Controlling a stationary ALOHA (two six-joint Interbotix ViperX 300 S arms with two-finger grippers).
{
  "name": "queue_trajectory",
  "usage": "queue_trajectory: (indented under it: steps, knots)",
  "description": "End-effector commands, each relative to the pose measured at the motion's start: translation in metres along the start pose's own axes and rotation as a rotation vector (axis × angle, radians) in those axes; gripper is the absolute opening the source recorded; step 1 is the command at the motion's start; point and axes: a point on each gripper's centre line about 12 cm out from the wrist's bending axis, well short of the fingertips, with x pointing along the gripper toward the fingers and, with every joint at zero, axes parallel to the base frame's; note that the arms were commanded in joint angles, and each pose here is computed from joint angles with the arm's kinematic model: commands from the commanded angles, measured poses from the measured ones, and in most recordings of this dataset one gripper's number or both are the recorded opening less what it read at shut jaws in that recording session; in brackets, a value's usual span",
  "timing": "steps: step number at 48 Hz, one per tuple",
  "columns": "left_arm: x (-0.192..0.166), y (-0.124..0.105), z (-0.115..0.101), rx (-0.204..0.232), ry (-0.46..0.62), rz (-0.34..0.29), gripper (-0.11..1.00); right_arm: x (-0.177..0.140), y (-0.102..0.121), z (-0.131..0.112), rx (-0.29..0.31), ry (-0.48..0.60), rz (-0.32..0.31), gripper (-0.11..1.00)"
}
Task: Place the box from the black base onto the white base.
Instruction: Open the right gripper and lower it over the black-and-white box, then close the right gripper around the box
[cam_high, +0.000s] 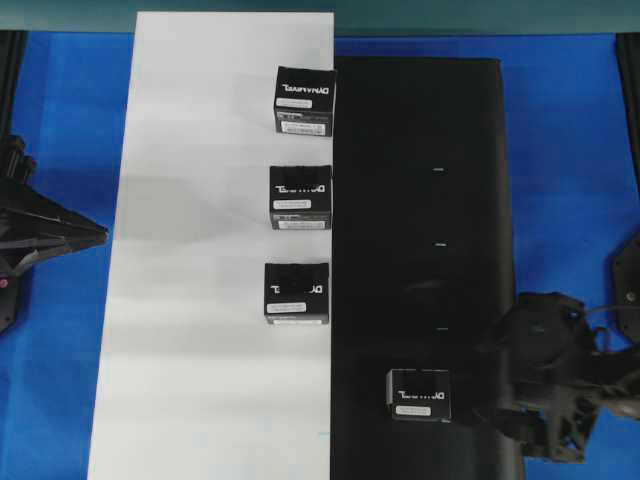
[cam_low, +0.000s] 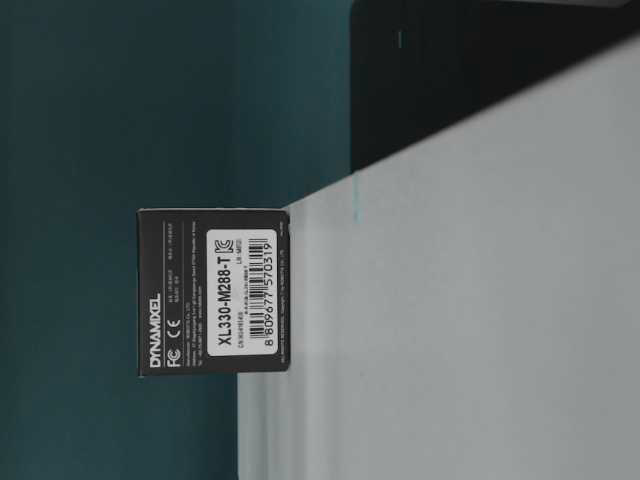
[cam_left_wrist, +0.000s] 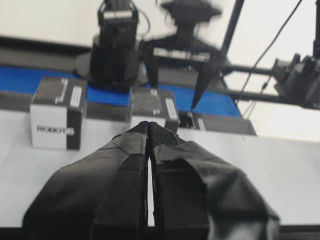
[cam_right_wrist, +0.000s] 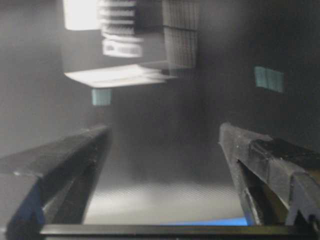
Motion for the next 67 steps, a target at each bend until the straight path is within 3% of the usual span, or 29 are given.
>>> queue_trajectory:
  steps: [1, 15, 22, 30, 42, 57, 67]
  knots:
    - [0.002, -0.002, 0.009, -0.003, -0.012, -0.004, 0.01, -0.005, 0.005, 0.005, -0.022, -0.069, -0.007, 1.00]
    - [0.001, -0.002, 0.009, -0.005, -0.010, -0.003, 0.01, 0.013, 0.032, 0.009, -0.038, -0.061, -0.028, 1.00]
    - [0.001, -0.002, 0.009, -0.006, -0.012, -0.004, 0.01, 0.017, 0.034, 0.010, -0.040, -0.053, -0.049, 1.00]
    - [0.001, -0.002, 0.009, -0.006, -0.012, -0.004, 0.01, 0.015, 0.022, 0.008, -0.032, -0.045, -0.123, 1.00]
    - [0.000, -0.002, 0.010, -0.006, -0.016, -0.004, 0.01, 0.018, 0.032, 0.009, -0.028, -0.050, -0.045, 1.00]
    - [0.001, -0.002, 0.009, -0.005, -0.012, -0.004, 0.01, 0.025, 0.019, 0.014, -0.022, -0.046, -0.081, 1.00]
    - [0.001, -0.002, 0.010, -0.006, -0.013, -0.004, 0.01, 0.034, 0.025, 0.018, -0.035, -0.044, -0.048, 1.00]
